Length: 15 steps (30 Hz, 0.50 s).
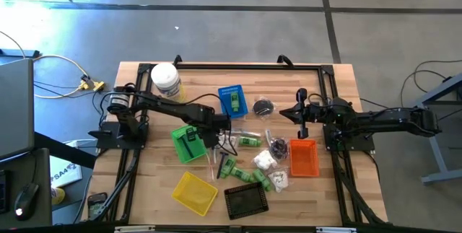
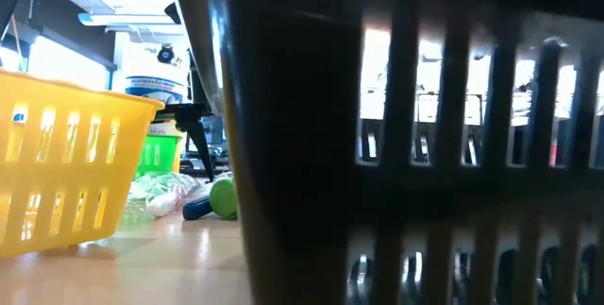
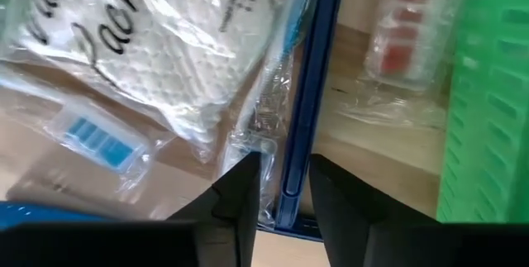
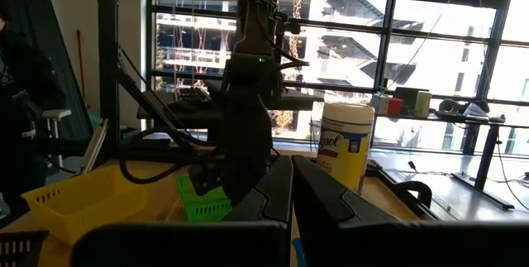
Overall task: Pick & Place Travel size toiletries
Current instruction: Put the razor into the green bin
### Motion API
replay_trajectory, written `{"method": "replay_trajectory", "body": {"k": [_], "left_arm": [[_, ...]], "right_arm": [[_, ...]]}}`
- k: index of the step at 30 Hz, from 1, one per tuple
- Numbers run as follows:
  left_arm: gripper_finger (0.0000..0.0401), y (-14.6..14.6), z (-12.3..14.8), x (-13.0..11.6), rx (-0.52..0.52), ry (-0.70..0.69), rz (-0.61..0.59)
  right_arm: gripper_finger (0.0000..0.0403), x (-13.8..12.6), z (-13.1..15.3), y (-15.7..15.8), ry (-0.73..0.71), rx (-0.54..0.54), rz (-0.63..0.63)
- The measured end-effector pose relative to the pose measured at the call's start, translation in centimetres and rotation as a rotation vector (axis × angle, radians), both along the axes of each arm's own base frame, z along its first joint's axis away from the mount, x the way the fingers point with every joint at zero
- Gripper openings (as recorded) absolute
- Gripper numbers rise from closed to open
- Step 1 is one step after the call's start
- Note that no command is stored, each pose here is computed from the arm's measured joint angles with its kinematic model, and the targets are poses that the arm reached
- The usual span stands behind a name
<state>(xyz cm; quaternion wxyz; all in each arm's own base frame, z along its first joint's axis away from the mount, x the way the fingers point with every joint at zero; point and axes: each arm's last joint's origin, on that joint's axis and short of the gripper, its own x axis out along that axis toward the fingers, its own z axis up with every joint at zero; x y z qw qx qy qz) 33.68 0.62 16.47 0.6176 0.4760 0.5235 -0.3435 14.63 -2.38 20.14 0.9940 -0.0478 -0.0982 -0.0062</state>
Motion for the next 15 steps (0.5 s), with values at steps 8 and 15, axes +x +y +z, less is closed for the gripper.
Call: {"method": "replay_trajectory", "body": {"k": [8, 15], "left_arm": [[0.0101, 0.1, 0.1, 0.1, 0.027, -0.022, 0.065], [0.0102, -0.4, 1.1, -0.9, 0.038, 0.003, 0.086]], "right_arm": [[0.0003, 0.0, 0.0, 0.0, 0.0, 0.005, 0.0], [0.0003, 0.0, 0.0, 0.0, 0.0, 0.007, 0.001]]}}
